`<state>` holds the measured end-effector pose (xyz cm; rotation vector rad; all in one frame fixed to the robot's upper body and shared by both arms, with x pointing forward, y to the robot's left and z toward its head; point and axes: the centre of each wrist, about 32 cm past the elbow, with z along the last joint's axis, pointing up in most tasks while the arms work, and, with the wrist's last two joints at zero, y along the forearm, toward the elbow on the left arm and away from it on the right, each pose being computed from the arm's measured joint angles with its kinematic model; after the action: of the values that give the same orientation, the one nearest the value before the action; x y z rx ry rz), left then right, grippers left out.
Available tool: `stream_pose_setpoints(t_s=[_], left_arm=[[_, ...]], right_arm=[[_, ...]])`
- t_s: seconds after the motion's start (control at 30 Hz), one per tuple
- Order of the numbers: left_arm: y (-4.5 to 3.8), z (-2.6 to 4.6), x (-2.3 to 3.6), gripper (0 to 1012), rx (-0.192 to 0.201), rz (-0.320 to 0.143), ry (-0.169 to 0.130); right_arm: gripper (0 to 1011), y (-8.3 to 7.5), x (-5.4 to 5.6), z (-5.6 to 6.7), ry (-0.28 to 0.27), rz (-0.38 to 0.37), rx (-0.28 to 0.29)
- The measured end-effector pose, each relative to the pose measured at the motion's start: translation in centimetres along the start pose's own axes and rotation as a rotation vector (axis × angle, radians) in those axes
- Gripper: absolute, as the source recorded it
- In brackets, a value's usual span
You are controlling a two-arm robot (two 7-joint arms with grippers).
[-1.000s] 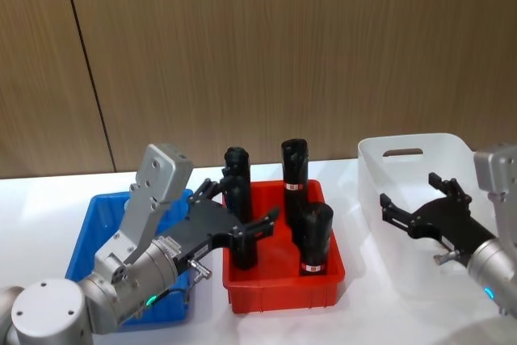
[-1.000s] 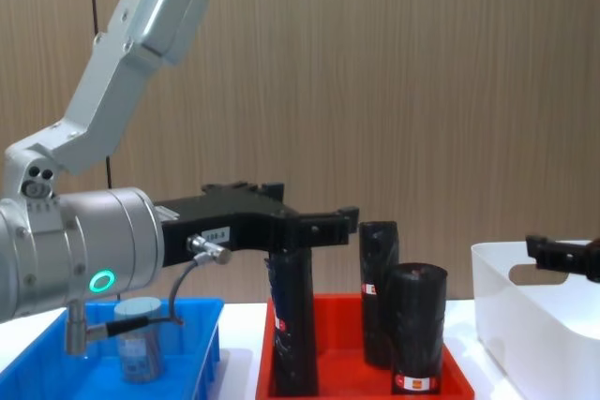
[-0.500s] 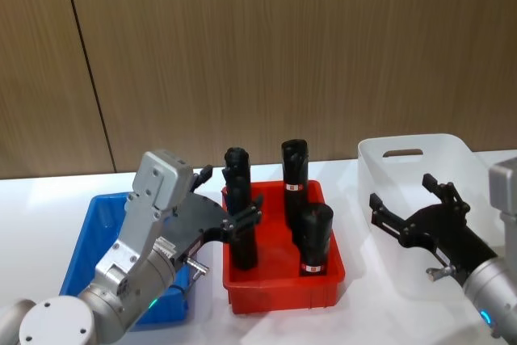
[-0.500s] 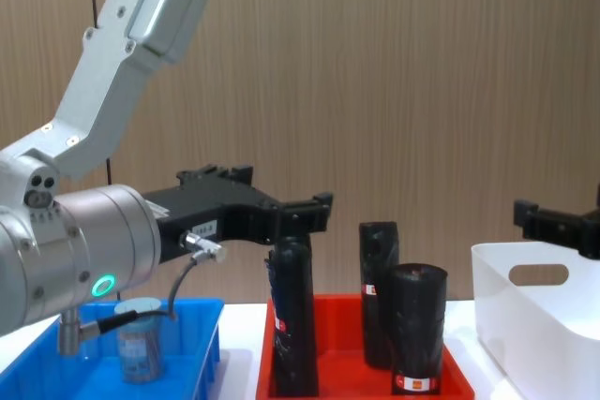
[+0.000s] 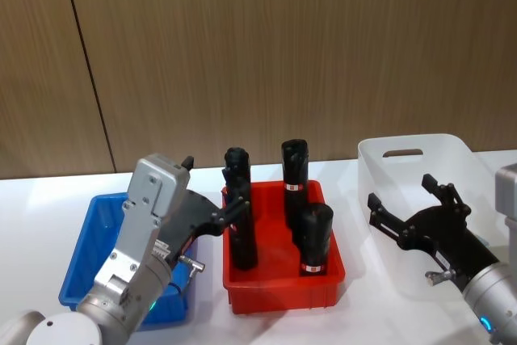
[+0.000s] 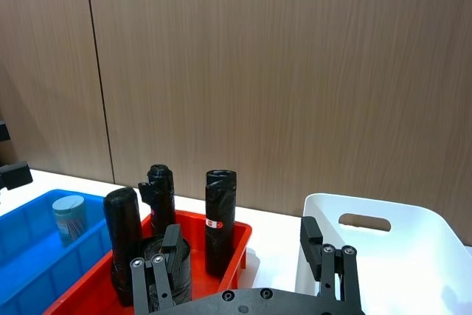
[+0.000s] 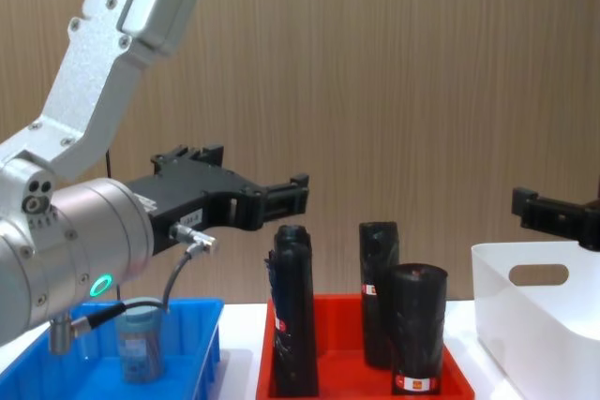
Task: Pick the cotton swabs from the blue box and place them into the white box.
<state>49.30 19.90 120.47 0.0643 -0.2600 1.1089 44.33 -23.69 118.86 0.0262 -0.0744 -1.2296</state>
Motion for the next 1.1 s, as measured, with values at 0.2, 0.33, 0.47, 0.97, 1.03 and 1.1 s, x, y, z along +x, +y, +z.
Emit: stream_pose_setpoints(t_s=[0.2,0.33,0.47,0.97,1.03,1.1], left_arm=[[0.08,0.01,-0.13,1004,-0.005,0.014,-0.005],[0.08,0.01,-0.13,1004,-0.005,0.014,-0.005],[0.08,0.01,-0.13,1004,-0.005,0.015,-0.005],[0.06,0.03,-0.11,1004,-0.006,0.015,-0.005],[0.06,0.03,-0.11,1004,-0.005,0.015,-0.005],[0.06,0.02,-0.11,1004,-0.005,0.016,-0.005]], right_arm=[[1002,0.0,0.0,0.02,0.0,0.0,0.001],[1002,0.0,0.02,0.02,0.0,0.0,0.001],[1002,0.0,0.02,0.02,0.0,0.0,0.001],[1002,0.27,0.47,-0.03,0.016,0.056,-0.028],[1002,0.41,0.63,-0.06,0.017,0.076,-0.041],[1002,0.52,0.74,-0.09,0.018,0.092,-0.051]])
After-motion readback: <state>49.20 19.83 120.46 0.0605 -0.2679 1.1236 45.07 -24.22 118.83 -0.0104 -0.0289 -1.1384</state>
